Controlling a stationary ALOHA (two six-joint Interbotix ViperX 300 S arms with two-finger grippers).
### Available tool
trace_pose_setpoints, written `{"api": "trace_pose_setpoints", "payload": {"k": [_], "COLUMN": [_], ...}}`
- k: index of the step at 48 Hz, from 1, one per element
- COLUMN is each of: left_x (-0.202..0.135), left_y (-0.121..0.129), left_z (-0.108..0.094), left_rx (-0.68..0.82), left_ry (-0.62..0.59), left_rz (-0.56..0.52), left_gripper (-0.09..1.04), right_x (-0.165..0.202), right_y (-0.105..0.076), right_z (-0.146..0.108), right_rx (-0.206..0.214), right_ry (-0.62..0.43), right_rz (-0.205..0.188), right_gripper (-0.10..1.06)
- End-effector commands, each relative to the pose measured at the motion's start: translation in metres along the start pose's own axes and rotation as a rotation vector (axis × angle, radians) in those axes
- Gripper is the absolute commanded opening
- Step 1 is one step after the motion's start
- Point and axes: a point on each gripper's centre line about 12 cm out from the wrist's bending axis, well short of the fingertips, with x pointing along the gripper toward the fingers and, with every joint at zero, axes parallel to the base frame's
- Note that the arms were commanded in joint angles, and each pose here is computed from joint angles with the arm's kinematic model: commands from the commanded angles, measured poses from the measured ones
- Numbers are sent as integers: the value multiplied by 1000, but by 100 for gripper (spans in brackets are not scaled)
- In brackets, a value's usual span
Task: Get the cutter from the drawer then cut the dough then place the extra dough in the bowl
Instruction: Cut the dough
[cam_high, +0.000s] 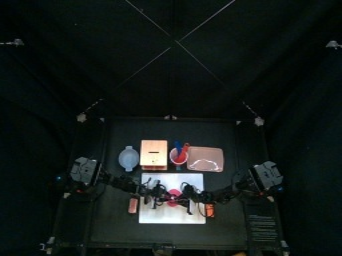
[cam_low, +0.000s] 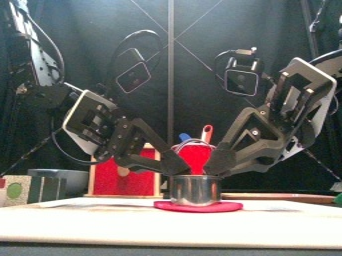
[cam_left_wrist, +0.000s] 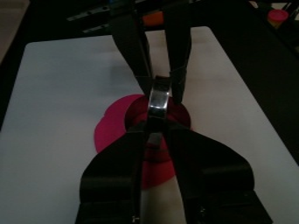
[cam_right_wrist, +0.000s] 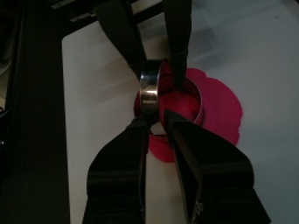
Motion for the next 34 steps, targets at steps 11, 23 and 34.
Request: {"api": "trace_pose_setpoints", "payload": {"k": [11,23,34], "left_x": [-3,-10,-12], "left_y": [0,-1,-1], "left_z": [-12,10,23], "left_rx": [-9,-1,32], "left_ry": [61,3,-34], "left_rz": [2,-1,-3], "left_gripper": [80,80,80], "right_x": [-1,-3,-8], "right_y": [-12,-5,-2], "right_z": [3,15,25], "right_rx": [36,24,12], "right_ry": [23,-10,-36], "right_rz": [-26,4,25], "right_gripper": [80,83,83]}}
